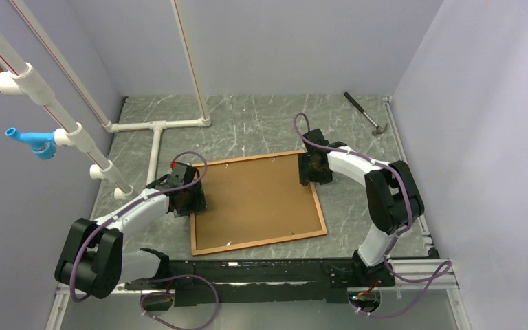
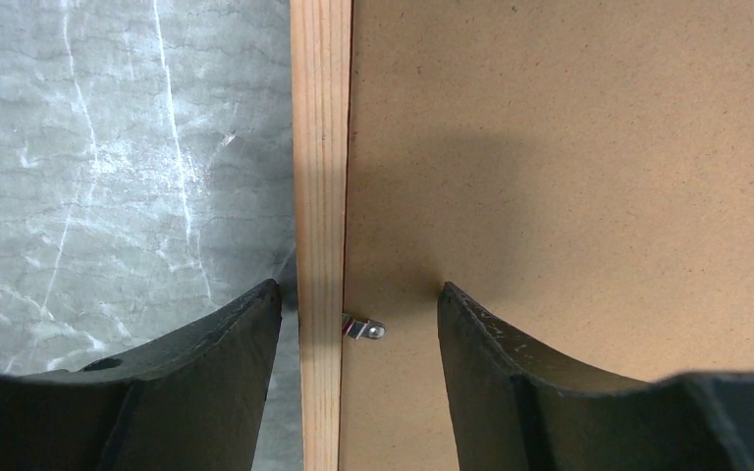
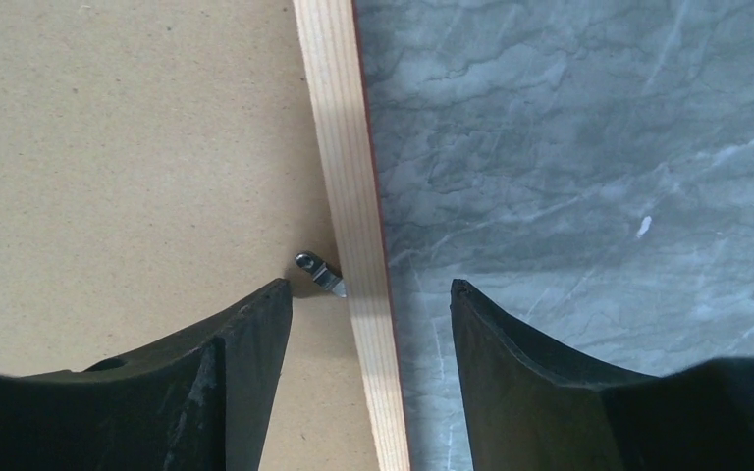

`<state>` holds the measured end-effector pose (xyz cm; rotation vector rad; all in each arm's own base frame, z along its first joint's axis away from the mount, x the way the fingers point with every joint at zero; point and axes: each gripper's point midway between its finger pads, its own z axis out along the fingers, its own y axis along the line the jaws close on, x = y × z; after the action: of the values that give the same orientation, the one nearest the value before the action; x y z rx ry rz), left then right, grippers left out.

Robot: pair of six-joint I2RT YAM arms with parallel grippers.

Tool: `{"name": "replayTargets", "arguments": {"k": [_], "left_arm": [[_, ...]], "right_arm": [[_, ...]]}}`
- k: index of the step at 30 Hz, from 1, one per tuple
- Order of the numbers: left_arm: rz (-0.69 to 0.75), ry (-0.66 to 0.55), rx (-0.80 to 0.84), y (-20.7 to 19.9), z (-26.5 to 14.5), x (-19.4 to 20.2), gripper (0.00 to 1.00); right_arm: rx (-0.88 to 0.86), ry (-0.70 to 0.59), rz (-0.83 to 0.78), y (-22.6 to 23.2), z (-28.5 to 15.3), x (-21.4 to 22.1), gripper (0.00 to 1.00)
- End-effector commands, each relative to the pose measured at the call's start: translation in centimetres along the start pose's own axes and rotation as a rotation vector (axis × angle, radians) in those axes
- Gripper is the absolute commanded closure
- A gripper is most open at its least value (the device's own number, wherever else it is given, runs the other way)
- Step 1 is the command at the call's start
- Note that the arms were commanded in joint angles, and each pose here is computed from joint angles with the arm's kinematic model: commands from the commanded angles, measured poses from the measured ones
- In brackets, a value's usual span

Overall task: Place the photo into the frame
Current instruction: Install the photo frame at the center of the board.

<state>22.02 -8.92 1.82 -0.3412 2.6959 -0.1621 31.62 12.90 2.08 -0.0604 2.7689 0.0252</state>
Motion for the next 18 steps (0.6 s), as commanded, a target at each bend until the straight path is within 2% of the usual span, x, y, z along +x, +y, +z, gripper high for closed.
{"name": "replayTargets", "arguments": {"k": [1, 4, 6, 7, 9, 11, 16, 18], "left_arm": [[0.025, 0.065, -0.061, 1.7, 1.2, 2.0, 0.37], [0.026, 0.068, -0.059, 1.6, 1.2, 2.1, 0.37], [0.026, 0.069, -0.060, 1.7, 1.2, 2.1, 0.37], [0.027, 0.069, -0.060, 1.7, 1.2, 2.1, 0.37], [0.026, 0.070, -0.060, 1.7, 1.2, 2.1, 0.37], [0.027, 0.070, -0.060, 1.7, 1.2, 2.1, 0.37], [0.028, 0.071, -0.062, 1.7, 1.2, 2.1, 0.37], [0.029, 0.071, -0.061, 1.7, 1.2, 2.1, 0.37]], "right_arm": [[-0.014, 0.116, -0.032, 0.3, 2.0, 3.1, 0.36], [-0.006, 0.129, -0.031, 0.1, 2.5, 3.2, 0.41], [0.003, 0.136, -0.027, -0.1, 2.9, 3.4, 0.56], [0.011, 0.142, -0.026, -0.2, 3.1, 3.5, 0.59], [0.023, 0.151, -0.023, -0.6, 3.3, 3.6, 0.60], [0.039, 0.156, -0.021, -1.0, 3.5, 3.7, 0.66], [0.064, 0.161, -0.007, -1.8, 4.0, 3.8, 0.96], [0.067, 0.163, -0.001, -1.9, 4.1, 3.7, 1.00]]}}
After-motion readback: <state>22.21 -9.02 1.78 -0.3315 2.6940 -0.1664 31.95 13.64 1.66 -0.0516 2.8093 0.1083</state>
